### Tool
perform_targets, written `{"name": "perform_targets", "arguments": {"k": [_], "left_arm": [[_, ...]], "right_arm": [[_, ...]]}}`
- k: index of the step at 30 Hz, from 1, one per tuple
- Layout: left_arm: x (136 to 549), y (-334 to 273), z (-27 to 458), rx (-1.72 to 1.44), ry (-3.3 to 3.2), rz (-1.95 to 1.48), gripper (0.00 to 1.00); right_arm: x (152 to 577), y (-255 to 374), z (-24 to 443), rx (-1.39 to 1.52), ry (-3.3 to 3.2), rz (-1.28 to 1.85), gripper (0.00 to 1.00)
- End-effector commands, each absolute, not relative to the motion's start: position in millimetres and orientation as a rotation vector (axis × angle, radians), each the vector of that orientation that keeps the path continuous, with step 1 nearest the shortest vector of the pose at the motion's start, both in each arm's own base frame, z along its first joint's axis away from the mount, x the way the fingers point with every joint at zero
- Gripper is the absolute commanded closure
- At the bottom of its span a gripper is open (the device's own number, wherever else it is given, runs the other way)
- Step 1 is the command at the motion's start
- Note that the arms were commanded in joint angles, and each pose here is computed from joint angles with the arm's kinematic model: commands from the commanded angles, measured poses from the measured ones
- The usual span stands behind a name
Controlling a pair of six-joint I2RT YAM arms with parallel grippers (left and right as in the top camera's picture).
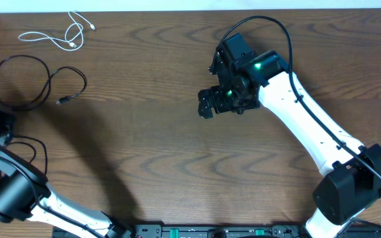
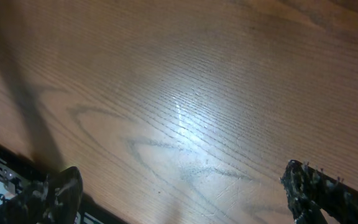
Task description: Untangle cables
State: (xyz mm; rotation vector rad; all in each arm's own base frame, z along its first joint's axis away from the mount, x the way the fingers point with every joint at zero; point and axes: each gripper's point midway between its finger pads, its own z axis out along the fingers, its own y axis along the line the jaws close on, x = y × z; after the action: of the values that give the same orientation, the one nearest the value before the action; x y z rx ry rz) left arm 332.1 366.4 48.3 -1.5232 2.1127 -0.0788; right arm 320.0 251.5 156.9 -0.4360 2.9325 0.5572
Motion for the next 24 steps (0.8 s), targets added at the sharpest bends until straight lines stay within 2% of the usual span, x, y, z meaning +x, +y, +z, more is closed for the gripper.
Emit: {"name": "perform_targets", "arguments": {"k": [1, 4, 9, 11, 13, 14, 18, 24], "left_arm": [[343, 379, 133, -1.358, 1.997, -0.008, 0.56], [328, 388, 148, -1.393, 1.971, 0.118, 0.56], [270, 406, 124, -1.604, 2.017, 0.451, 0.55], [250, 410, 109, -1.673, 2.047, 0.523, 0.42], [235, 413, 91, -1.736, 2.077, 0.532, 0.22], [228, 414, 84, -1.763, 2.088, 0.530, 0.18], [197, 419, 57, -1.916, 2.071, 0.512, 0.07], [173, 426, 37, -2.032, 2.011, 0.382, 0.07]], "right_arm": [[319, 255, 165, -0.433, 2.909, 0.561, 0.01], [319, 256, 165, -0.437, 2.908, 0.562, 0.01], [317, 255, 165, -0.436, 2.918, 0.558, 0.01], [317, 255, 164, -0.440, 2.917, 0.558, 0.01], [316, 258, 165, -0.449, 2.911, 0.561, 0.01], [316, 258, 165, -0.451, 2.909, 0.562, 0.01], [316, 259, 165, -0.455, 2.907, 0.562, 0.01], [319, 261, 166, -0.460, 2.891, 0.563, 0.01]]}}
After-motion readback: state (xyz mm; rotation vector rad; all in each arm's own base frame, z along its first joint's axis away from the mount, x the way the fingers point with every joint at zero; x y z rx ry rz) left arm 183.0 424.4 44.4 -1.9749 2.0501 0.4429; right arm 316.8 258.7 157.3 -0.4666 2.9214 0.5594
